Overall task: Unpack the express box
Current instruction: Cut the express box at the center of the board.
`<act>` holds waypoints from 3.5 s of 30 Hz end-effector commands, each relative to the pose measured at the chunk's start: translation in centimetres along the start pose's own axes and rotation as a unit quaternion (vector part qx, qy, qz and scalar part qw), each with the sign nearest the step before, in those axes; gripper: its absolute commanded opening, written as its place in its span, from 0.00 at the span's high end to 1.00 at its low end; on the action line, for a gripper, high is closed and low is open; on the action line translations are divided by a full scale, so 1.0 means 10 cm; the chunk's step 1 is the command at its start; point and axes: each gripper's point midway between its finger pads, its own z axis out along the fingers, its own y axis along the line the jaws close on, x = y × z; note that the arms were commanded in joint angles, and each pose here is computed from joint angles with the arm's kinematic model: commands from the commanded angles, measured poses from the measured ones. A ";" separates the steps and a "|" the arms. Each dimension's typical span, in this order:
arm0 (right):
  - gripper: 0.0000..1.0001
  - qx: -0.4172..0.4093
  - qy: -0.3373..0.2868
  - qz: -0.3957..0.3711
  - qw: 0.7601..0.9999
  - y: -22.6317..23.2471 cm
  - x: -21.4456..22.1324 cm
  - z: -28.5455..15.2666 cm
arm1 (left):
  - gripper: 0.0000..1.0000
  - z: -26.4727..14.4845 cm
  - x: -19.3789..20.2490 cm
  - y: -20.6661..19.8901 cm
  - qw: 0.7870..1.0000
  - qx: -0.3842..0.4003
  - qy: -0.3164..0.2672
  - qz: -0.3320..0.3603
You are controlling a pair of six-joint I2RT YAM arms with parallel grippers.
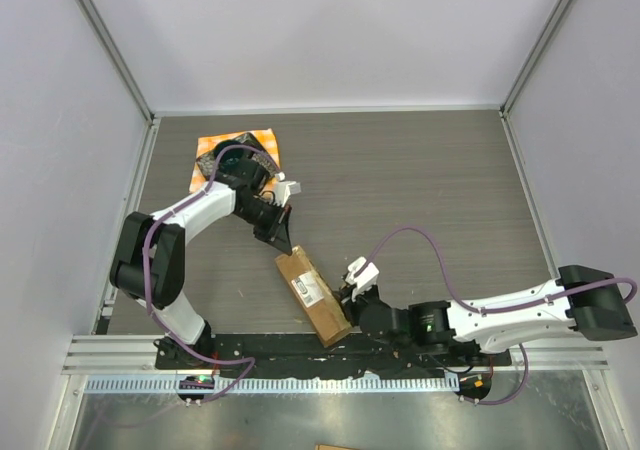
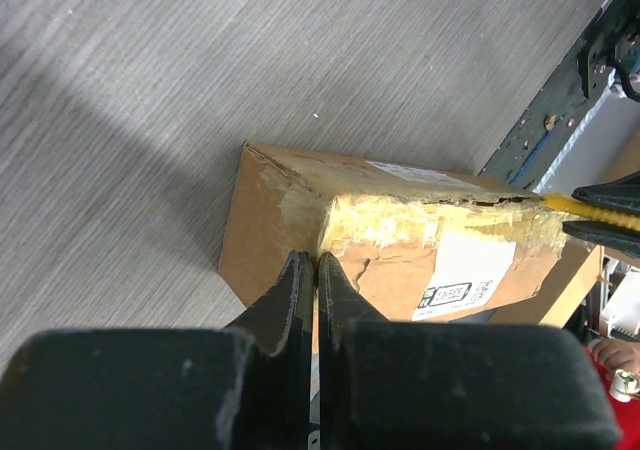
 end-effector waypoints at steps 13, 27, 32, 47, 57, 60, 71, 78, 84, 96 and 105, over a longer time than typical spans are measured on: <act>0.99 -0.020 0.030 0.009 0.999 0.28 0.18 -0.38 | 1.00 -0.09 0.04 0.67 0.987 -0.161 0.005 0.012; 0.99 -0.030 -0.076 0.045 0.996 0.38 -0.53 -0.06 | 1.00 -0.27 -0.23 0.71 0.978 -0.207 -0.031 0.025; 0.99 -0.039 -0.065 0.051 0.996 0.44 -0.55 0.01 | 1.00 -0.29 -0.24 0.74 0.975 -0.218 -0.036 0.022; 0.99 0.062 -0.026 -0.053 0.996 -0.05 -0.29 0.15 | 1.00 -0.53 -0.48 0.41 0.979 -0.185 -0.067 0.045; 0.99 0.037 -0.030 -0.062 0.997 -0.01 -0.26 0.22 | 0.60 -0.59 -0.65 -0.04 0.992 -0.090 -0.080 0.046; 0.99 0.026 -0.030 -0.063 0.997 0.03 -0.24 0.24 | 0.58 -0.45 -0.60 -0.09 0.995 -0.064 -0.063 0.053; 0.99 0.004 -0.035 -0.044 0.998 0.08 -0.22 0.31 | 0.62 -0.05 -0.52 0.04 0.996 -0.058 -0.025 0.070; 0.99 0.015 -0.054 -0.038 0.998 0.01 -0.35 0.32 | 0.83 0.03 -0.40 0.12 0.991 -0.092 -0.003 0.099; 0.99 0.004 -0.072 -0.015 0.997 0.03 -0.54 0.24 | 0.98 0.06 -0.24 0.21 0.989 -0.108 0.011 0.097; 0.99 -0.011 -0.059 -0.006 0.998 0.00 -0.42 0.14 | 0.91 0.03 -0.23 0.27 0.987 -0.127 0.009 0.103; 0.99 -0.020 -0.071 -0.010 0.997 0.01 -0.57 0.06 | 0.56 -0.26 -0.56 0.37 0.979 -0.175 -0.030 0.098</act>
